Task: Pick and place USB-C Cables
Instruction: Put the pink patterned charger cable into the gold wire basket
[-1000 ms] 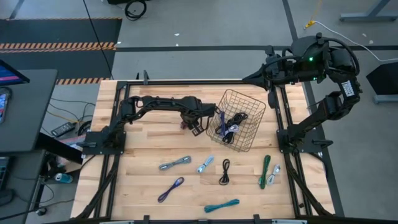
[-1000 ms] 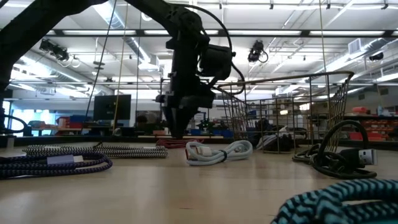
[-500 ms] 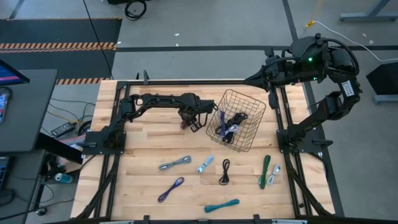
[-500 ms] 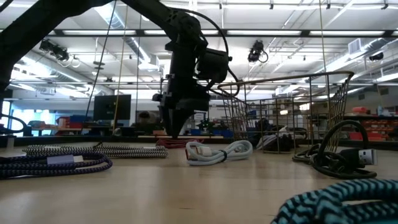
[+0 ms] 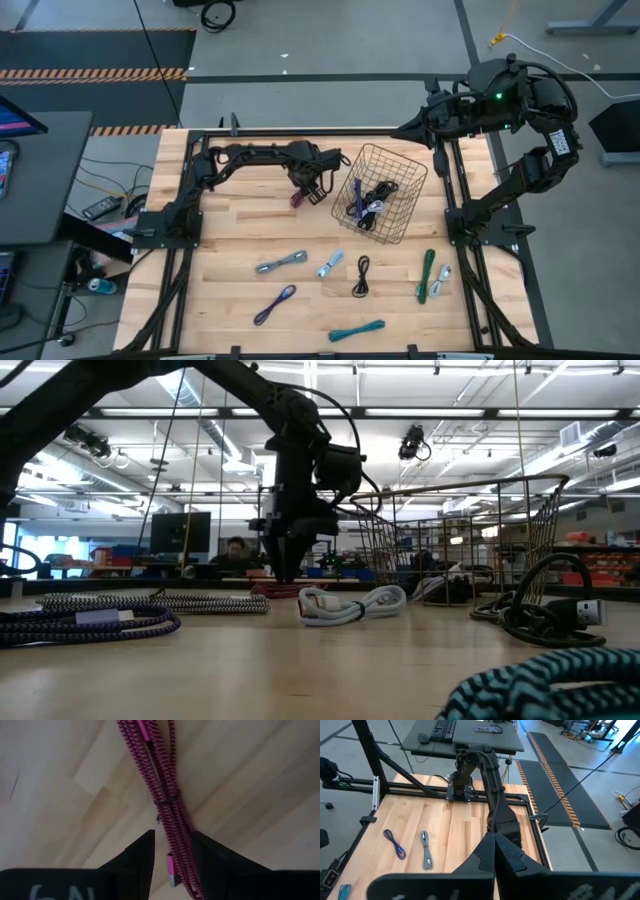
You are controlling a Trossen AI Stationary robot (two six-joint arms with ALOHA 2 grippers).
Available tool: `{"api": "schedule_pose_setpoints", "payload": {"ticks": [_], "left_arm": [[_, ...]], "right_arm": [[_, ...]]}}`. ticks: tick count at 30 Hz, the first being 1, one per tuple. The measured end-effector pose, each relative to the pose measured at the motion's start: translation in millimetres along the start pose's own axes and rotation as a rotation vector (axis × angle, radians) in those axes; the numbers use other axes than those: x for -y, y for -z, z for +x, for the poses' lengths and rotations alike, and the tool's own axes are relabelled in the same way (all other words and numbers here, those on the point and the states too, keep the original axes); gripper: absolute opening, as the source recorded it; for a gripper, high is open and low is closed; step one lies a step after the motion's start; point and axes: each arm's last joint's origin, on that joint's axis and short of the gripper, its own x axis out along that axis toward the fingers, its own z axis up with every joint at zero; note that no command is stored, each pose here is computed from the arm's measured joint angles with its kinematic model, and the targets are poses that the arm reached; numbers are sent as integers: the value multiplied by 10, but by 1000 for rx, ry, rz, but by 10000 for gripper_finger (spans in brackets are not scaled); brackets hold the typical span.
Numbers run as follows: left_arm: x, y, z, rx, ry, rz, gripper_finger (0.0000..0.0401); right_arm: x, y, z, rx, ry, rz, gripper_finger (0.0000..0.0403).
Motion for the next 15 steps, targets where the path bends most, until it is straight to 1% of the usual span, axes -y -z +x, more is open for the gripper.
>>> {"api": "schedule_pose_setpoints", "payload": {"ticks": [2,5,7,11,15], "left_arm": [[-29,-10,4,-3,5,-5,135],[-50,-22,12,-21,63,-14,135],[-42,-41,46,-20,83,-15,135],[-25,-26,175,-36,79,1,135],[-38,48,282,-51,72,-1,135]], "right_arm": [[-2,0,0,0,-1,0,1],[-2,0,0,0,-1,0,1],[-2,0,0,0,-1,0,1],[-2,1,0,-1,-2,0,1],[-11,-1,0,2,-20,-1,1]]}}
